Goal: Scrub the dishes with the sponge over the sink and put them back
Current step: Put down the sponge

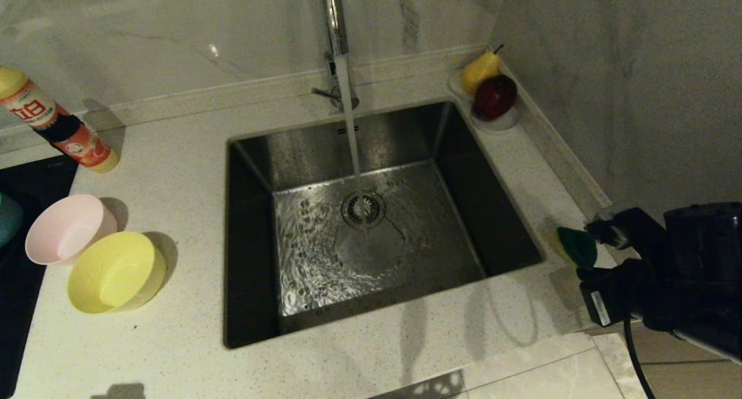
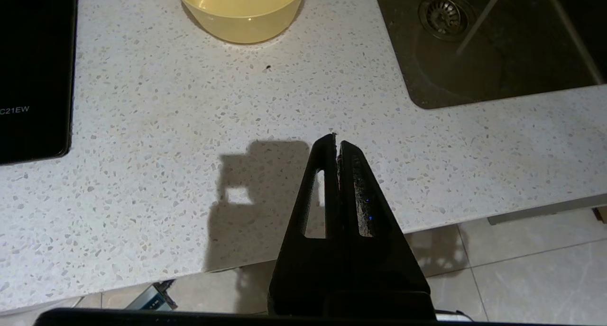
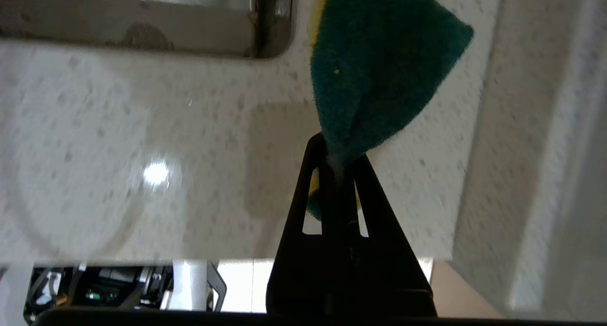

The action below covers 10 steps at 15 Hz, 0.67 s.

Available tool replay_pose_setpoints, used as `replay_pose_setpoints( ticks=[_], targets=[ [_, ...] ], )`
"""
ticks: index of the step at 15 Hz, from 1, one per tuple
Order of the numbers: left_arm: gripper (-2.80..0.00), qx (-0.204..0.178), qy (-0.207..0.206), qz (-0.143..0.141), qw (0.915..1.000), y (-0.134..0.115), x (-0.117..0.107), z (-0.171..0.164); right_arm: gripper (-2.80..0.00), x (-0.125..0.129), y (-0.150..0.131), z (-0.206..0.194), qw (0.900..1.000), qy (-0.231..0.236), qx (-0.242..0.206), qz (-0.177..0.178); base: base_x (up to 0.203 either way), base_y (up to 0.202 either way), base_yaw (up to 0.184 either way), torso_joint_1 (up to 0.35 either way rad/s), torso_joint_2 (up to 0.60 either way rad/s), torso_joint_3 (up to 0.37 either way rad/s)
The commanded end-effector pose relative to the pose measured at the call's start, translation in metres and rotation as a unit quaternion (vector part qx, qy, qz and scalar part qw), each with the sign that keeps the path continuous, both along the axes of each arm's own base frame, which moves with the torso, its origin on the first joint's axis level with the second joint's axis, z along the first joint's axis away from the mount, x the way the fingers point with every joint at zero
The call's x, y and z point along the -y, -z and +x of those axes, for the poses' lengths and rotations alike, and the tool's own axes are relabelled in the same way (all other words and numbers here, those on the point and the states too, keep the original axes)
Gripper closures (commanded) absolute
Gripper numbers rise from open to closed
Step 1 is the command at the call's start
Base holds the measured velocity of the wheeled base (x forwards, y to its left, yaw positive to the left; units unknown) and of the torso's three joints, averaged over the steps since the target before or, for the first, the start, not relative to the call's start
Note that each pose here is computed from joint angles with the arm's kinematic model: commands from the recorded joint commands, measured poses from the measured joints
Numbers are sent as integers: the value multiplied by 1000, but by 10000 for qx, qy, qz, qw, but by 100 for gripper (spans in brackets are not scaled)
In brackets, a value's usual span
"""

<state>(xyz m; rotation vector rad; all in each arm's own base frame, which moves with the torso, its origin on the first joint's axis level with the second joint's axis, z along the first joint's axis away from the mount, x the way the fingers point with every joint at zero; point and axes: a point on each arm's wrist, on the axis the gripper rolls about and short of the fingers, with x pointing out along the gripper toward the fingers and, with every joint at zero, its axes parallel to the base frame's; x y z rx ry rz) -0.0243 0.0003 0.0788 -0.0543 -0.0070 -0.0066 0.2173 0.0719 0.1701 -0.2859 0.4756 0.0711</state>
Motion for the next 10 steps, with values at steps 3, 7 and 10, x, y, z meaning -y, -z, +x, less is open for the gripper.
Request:
replay_pose_setpoints(
  ticks=[3, 7, 10],
  targets=[
    [0, -5, -1, -5, 10000, 0, 0, 0, 0, -2, 6, 10, 9999, 43, -122, -41, 0, 0, 0, 0, 0, 0],
    [0, 0, -1, -5, 10000, 0, 0, 0, 0, -4, 2, 18, 10000, 57, -42, 19, 0, 0, 0, 0, 0, 0],
    [0, -5, -1, -5, 10000, 0, 0, 0, 0, -4, -3, 23, 9999, 97, 38, 33, 0, 0, 0, 0, 0, 0]
  ],
)
